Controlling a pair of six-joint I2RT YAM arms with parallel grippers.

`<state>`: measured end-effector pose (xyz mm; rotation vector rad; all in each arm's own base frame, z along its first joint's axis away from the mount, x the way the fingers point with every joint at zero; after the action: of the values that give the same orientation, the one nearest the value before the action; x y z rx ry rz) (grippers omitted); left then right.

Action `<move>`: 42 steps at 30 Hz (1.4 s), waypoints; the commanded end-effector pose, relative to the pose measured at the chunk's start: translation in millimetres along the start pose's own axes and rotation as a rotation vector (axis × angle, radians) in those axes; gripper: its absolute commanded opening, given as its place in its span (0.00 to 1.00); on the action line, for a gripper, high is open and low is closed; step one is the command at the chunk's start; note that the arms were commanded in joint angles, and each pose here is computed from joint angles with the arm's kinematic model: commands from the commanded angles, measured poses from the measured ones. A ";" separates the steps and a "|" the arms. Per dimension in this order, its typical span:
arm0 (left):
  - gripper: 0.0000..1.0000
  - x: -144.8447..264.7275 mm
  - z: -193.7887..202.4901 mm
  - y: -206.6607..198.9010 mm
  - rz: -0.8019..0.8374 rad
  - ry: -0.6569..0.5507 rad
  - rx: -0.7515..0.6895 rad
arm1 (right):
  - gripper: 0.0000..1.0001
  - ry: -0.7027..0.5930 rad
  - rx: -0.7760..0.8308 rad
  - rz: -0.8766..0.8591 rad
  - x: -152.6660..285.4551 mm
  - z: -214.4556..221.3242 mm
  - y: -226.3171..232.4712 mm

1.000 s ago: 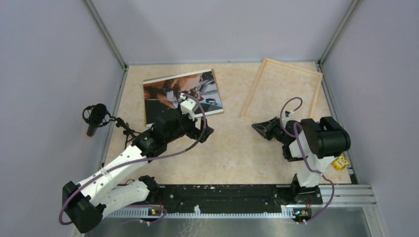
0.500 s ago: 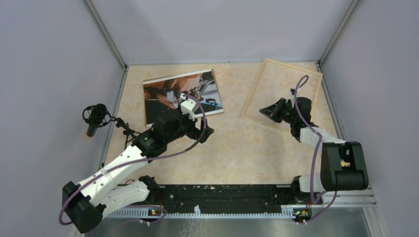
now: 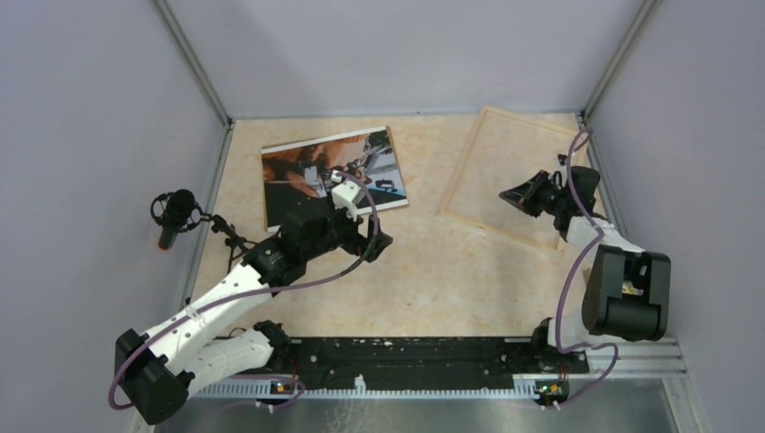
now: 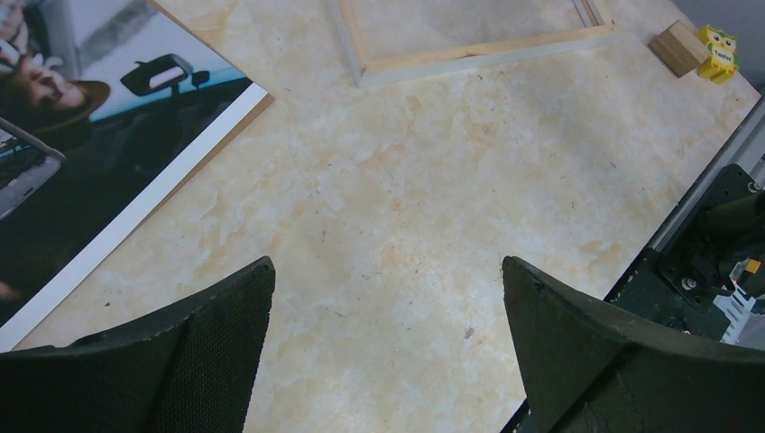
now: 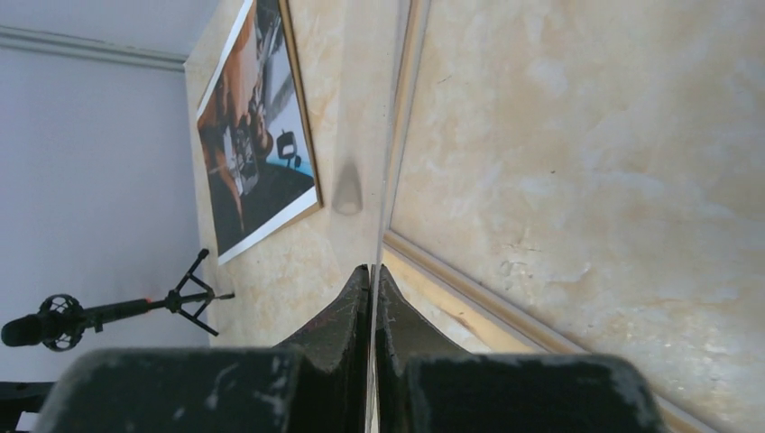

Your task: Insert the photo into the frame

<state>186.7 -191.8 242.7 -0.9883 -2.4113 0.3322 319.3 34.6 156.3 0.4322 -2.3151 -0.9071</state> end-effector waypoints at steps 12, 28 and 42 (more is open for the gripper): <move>0.98 -26.0 -45.4 -24.0 0.063 -0.024 0.055 | 0.00 -0.051 0.049 -0.056 16.9 -42.5 -36.8; 0.98 -52.8 -42.6 -8.1 -0.008 -0.031 -0.021 | 0.00 -0.109 0.022 -0.045 31.2 -57.4 -60.8; 0.98 -56.7 -21.1 -14.1 0.030 0.009 -0.029 | 0.00 -0.125 0.004 -0.040 44.6 -62.6 -76.1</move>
<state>222.9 -238.4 235.9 -0.9933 -2.3531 0.2857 318.8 -62.9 143.6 0.3510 -2.3297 -1.0581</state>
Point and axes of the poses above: each gripper's point midway between its finger pads, its own x axis back along the fingers, its own y axis along the line the jaws close on, z = x × y, the point moved 7 cm from there along x, back along the fingers, and after that the axes turned 10 degrees about x, right-handed, at the moved point
